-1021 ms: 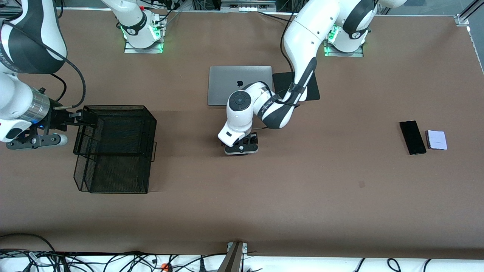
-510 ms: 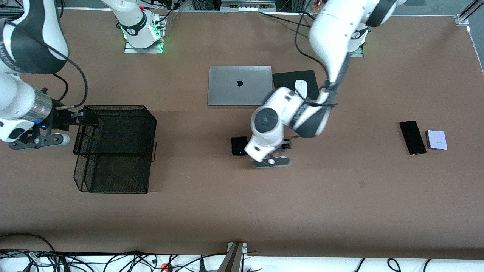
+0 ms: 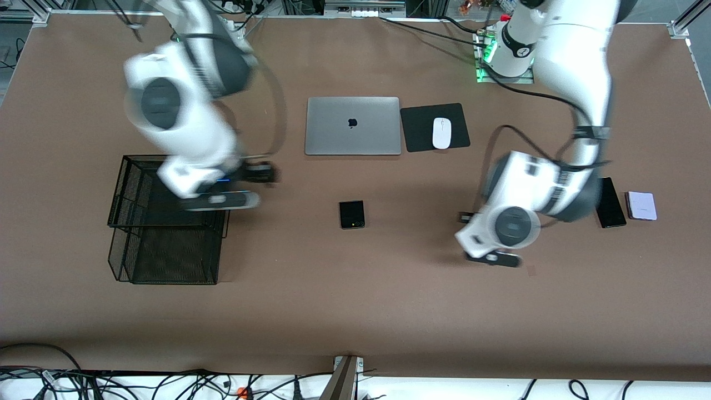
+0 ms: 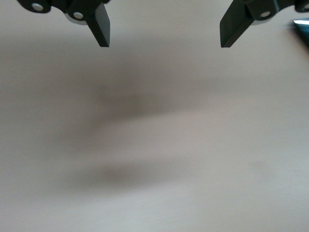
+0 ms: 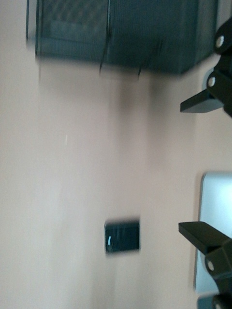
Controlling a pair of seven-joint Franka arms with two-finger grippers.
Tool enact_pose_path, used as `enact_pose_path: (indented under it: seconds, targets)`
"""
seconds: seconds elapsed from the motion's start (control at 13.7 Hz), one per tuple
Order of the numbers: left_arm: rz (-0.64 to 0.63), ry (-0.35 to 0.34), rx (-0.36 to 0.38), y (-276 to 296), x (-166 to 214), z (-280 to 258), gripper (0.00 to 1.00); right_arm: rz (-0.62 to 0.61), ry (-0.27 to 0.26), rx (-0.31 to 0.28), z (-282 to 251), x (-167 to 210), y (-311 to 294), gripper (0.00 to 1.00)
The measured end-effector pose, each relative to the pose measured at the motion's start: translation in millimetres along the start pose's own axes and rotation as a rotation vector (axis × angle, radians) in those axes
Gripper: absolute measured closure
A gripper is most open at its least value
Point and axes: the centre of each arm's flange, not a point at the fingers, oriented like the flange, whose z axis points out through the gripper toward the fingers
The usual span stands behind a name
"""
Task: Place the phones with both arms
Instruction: 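Grasp the flip phone with the right gripper while the left gripper returns, then carry the flip phone to the basket while the left gripper grasps the black phone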
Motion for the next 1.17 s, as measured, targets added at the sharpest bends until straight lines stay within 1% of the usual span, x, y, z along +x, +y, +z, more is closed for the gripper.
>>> enact_pose_path:
  seconds: [0.15,0.22,0.36,0.58,0.73,0.87,1.02,1.17]
  targets:
    - [0.056,-0.018,0.002,-77.2,-6.8,12.7,0.0,0.002,0.021,0.031,34.4,-5.3,-62.0,0.0]
    - [0.076,-0.013,-0.004,-115.9,-11.7,18.3,0.0,0.002,0.028,0.046,51.6,-4.9,-84.9,0.0]
    - [0.085,0.031,-0.025,-195.6,-25.2,32.9,0.0,-0.002,0.04,0.07,93.5,-4.6,-117.2,0.0]
    - [0.011,0.127,-0.05,-297.3,-56.3,78.4,0.0,-0.012,0.049,0.071,159.9,-3.0,-132.3,0.0]
    - [-0.068,0.173,-0.08,-337.3,-78.3,114.1,0.0,-0.038,0.068,0.057,192.0,-4.9,-137.5,0.0]
    - [-0.137,0.217,-0.103,-363.8,-99.8,148.3,0.0,-0.076,0.088,0.028,214.9,-8.4,-141.4,0.0]
    - [-0.18,0.232,-0.127,-372.5,-116.6,173.1,0.0,-0.116,0.101,-0.013,231.5,-11.9,-142.8,0.0]
    - [-0.246,0.261,-0.18,-375.8,-129.6,188.3,0.0,-0.149,0.112,-0.048,242.4,-15.0,-143.6,0.0]
